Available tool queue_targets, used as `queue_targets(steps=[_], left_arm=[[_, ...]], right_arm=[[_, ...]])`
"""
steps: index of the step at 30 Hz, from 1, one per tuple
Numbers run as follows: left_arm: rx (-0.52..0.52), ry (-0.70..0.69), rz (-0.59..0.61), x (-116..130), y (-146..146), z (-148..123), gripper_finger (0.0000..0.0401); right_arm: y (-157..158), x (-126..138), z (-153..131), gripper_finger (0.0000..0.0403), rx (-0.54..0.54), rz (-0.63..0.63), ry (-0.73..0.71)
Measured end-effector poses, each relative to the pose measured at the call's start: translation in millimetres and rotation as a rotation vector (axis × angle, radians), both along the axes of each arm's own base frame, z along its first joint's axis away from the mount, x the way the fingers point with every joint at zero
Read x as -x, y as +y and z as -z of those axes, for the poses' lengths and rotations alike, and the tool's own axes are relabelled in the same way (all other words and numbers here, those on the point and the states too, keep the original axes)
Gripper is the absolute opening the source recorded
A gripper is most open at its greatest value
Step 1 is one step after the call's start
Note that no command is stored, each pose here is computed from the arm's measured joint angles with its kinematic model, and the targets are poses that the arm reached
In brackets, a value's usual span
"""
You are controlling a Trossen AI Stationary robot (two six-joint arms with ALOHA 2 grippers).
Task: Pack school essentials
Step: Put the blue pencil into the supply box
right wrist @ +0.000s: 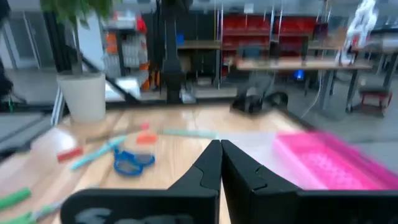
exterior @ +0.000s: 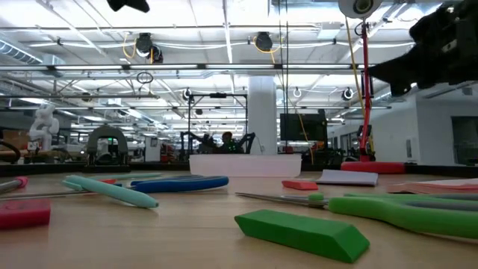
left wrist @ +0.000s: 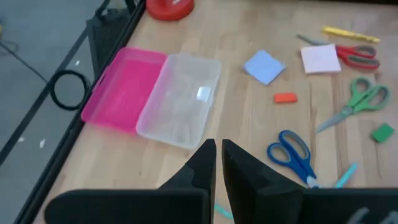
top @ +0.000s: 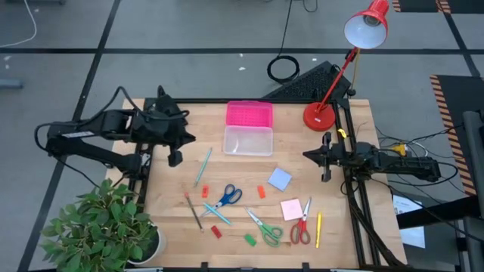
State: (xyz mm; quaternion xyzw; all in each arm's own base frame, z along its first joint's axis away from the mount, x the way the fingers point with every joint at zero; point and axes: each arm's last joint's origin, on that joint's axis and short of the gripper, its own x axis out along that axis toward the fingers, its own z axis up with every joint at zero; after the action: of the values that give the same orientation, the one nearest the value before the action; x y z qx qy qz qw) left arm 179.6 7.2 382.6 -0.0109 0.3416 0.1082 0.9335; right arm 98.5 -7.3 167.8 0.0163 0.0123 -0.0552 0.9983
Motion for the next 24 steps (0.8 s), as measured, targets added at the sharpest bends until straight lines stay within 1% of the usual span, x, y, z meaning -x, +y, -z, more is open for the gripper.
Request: queue_targets(steps=[4,6,8,9,13,16,20,24], left_arm=[[-0.018,-0.02,0.011,-2,0,2,0.0031],[-0.03,-0.023,0.002,-3,1,1,0.0031],[-0.037,-0.03,-0.01,-3,1,1,0.0031],[-0.036,-0.036,-0.015,-3,1,0,0.0031],[-0.039,-0.068,-0.021,-5,1,-2,0.0031],[-0.042,-0.069,-0.019,-5,1,-2,0.0031],[-0.026,-0.073,-0.023,-5,0,-2,0.0031],[-0.014,-0.057,-0.012,-8,-6,4,0.0031]], right_arm=[[0,1,-33,0.0,-0.033,0.005,0.02],[0,-1,-45,0.0,-0.043,0.006,0.066],[0,-4,-64,0.0,-0.049,0.007,0.086],[-1,-6,-75,0.0,-0.049,0.008,0.092],[-1,-16,-106,0.0,-0.04,0.009,0.188],[-2,-26,-129,0.0,-0.009,0.031,0.238],[-5,-39,-150,0.0,0.013,0.079,0.305],[-5,-50,-161,0.0,0.017,0.077,0.364]])
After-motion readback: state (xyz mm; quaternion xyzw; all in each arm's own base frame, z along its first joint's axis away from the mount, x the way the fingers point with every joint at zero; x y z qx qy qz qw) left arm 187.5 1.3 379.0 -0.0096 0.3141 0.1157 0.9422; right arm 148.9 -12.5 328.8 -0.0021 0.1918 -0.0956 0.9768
